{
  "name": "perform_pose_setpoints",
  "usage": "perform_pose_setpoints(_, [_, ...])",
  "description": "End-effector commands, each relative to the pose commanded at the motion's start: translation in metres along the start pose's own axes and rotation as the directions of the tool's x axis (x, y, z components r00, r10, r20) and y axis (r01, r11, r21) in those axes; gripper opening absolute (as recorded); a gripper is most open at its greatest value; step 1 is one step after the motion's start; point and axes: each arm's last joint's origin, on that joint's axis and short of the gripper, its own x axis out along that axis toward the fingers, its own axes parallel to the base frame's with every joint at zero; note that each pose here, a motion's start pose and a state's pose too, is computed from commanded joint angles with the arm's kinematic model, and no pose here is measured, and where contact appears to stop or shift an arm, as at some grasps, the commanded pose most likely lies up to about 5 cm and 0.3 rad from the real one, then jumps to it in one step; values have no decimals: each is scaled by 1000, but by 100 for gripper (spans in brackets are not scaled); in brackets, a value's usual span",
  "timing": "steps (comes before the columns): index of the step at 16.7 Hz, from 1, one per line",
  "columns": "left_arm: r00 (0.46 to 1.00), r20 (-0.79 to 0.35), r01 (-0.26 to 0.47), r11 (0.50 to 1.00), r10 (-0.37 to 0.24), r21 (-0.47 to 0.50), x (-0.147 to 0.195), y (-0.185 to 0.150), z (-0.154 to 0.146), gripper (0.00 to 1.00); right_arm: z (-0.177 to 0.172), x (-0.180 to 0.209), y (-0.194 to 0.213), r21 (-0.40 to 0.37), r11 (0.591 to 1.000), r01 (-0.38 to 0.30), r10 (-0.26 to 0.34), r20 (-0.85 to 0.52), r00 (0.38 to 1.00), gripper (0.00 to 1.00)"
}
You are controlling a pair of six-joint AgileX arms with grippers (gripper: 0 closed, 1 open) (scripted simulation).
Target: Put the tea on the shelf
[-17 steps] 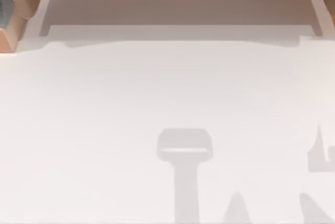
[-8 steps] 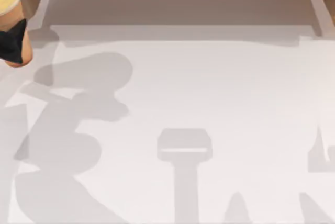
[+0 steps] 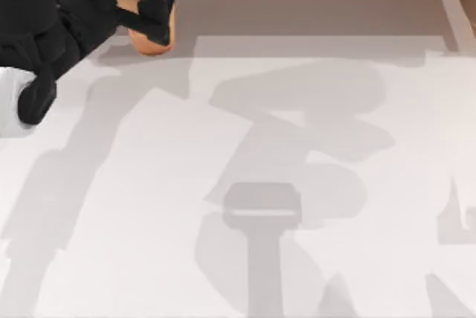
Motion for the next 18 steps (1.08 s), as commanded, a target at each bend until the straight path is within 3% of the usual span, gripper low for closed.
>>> perform_pose_setpoints(5, [991,29,-133,991,134,-16,24,-29,51,0,0,0,0,0,1000,0,0,0,1000,100])
perform_pose_setpoints(11, [916,-6,-400,916,400,-37,34,-10,81,0,0,0,0,0,1000,0,0,0,1000,100])
perform_pose_setpoints(13, [886,-17,-464,885,463,-36,34,-3,86,0,0,0,0,0,1000,0,0,0,1000,100])
perform_pose_setpoints(18, [866,-8,-501,865,501,-38,33,-1,96,0,0,0,0,0,1000,0,0,0,1000,100])
